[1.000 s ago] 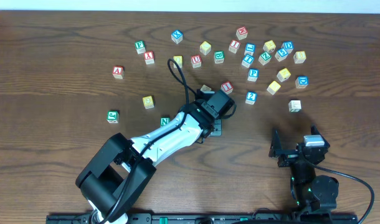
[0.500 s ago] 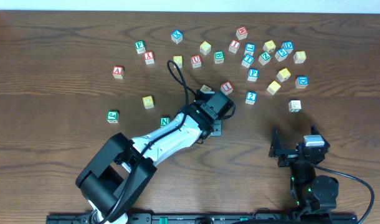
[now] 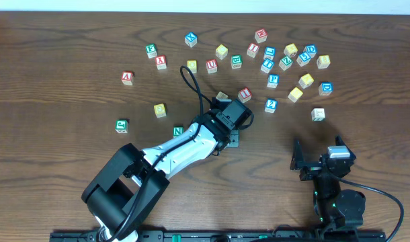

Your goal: Spell out NEURIPS

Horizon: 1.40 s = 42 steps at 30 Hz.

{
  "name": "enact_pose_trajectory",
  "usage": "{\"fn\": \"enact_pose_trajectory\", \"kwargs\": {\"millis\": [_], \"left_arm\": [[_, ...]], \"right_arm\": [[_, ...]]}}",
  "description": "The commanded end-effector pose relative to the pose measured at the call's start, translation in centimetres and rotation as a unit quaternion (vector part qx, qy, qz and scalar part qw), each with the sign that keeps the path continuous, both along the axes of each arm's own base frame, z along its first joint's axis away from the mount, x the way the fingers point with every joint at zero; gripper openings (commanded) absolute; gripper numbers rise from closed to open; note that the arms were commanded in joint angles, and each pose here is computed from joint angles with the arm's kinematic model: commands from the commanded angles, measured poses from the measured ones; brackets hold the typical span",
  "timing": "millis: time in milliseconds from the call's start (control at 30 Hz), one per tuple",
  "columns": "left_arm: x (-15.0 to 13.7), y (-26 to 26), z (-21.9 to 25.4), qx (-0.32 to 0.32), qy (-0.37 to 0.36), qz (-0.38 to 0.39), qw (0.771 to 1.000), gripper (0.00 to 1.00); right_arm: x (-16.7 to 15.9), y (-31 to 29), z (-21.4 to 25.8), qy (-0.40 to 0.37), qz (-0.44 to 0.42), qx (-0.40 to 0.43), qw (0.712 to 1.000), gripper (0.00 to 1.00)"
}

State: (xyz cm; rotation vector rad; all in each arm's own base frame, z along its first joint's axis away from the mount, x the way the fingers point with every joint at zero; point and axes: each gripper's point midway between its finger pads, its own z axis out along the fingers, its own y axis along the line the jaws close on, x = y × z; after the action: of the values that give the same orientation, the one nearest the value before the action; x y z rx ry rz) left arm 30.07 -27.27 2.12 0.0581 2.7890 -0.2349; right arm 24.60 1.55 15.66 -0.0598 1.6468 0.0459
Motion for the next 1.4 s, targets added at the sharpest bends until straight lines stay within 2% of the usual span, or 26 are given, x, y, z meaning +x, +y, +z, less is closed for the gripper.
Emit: {"fn": "enact_pose_trajectory", "kwargs": {"millis": [0, 633, 1000, 1300, 1367], "left_arm": [[-0.17, 0.74, -0.89, 0.017, 0.002, 0.008, 1.000, 0.07], [-0.23, 0.98, -1.06, 0.021, 0.002, 0.009, 1.000, 0.07], [-0.23, 0.98, -1.06, 0.021, 0.002, 0.009, 1.000, 0.17], [-0.23, 0.98, -1.06, 0.021, 0.002, 0.009, 1.000, 0.17], [-0.23, 0.98, -1.06, 0.021, 0.002, 0.009, 1.000, 0.23]], "right_arm": [[-0.01, -0.21, -0.07, 0.001, -0.005, 0.007, 1.000, 0.99], [-0.01, -0.22, -0.07, 0.001, -0.005, 0.007, 1.000, 0.99], [-0.01, -0.22, -0.07, 0.001, -0.005, 0.007, 1.000, 0.99], [-0.01, -0.22, -0.07, 0.001, -0.005, 0.007, 1.000, 0.99], [-0.01, -0.22, -0.07, 0.001, -0.005, 0.007, 1.000, 0.99]]}}
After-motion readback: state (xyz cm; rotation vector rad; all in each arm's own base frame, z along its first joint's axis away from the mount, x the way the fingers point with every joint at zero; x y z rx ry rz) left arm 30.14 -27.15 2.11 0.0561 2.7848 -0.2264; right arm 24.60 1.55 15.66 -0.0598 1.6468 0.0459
